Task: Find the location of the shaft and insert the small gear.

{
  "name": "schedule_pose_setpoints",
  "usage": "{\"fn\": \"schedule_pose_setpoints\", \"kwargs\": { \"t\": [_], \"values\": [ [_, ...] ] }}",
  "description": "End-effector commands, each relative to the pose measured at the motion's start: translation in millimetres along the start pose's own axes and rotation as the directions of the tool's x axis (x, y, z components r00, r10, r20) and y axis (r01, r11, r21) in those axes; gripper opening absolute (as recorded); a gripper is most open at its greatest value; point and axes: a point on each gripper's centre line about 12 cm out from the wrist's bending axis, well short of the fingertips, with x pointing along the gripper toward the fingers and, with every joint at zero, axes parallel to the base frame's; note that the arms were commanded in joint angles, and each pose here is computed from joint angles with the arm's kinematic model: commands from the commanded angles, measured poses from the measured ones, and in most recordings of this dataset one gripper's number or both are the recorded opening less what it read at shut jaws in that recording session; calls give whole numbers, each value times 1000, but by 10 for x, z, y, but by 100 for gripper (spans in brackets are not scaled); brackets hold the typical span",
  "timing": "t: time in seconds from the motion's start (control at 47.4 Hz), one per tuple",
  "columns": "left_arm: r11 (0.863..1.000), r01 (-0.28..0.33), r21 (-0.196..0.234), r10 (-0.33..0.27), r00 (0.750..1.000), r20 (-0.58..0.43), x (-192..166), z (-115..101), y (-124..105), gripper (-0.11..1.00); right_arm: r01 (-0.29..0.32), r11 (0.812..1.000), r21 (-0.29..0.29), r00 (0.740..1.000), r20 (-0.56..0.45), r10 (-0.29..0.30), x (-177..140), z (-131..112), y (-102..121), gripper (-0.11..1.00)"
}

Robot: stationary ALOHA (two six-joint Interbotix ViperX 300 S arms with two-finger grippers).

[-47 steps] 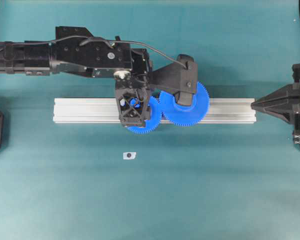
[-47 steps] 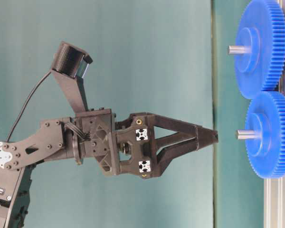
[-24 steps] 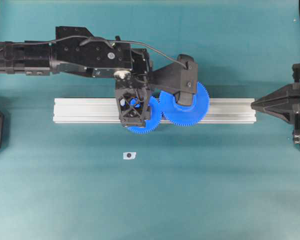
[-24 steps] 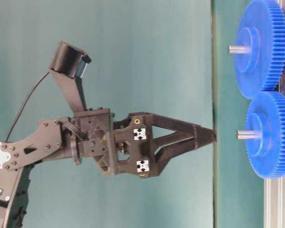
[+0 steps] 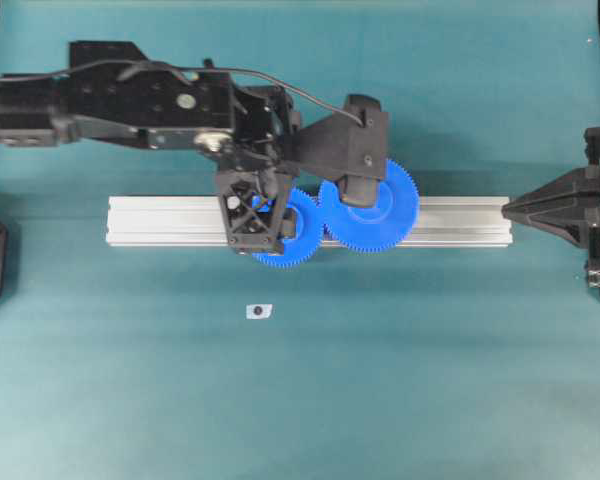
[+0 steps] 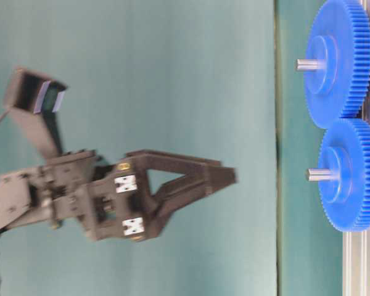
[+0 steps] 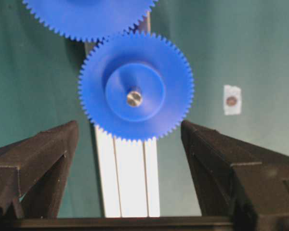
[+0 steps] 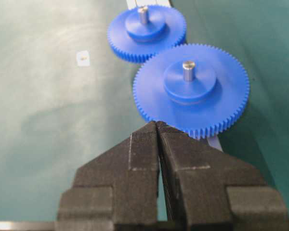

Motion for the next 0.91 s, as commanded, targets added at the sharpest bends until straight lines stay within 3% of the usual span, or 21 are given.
{"fn": "schedule_pose_setpoints", "kwargs": {
  "t": [0.0,0.886],
  "values": [
    [1000,-10,7,10,998,65,-267,7,-31,81,3,1000,11,1000,5,-4,8,33,-2,4],
    [1000,-24,4,23,980,196,-755,-262,-110,81,7,1000,12,1000,-14,-7,12,-44,-16,4]
  ]
}}
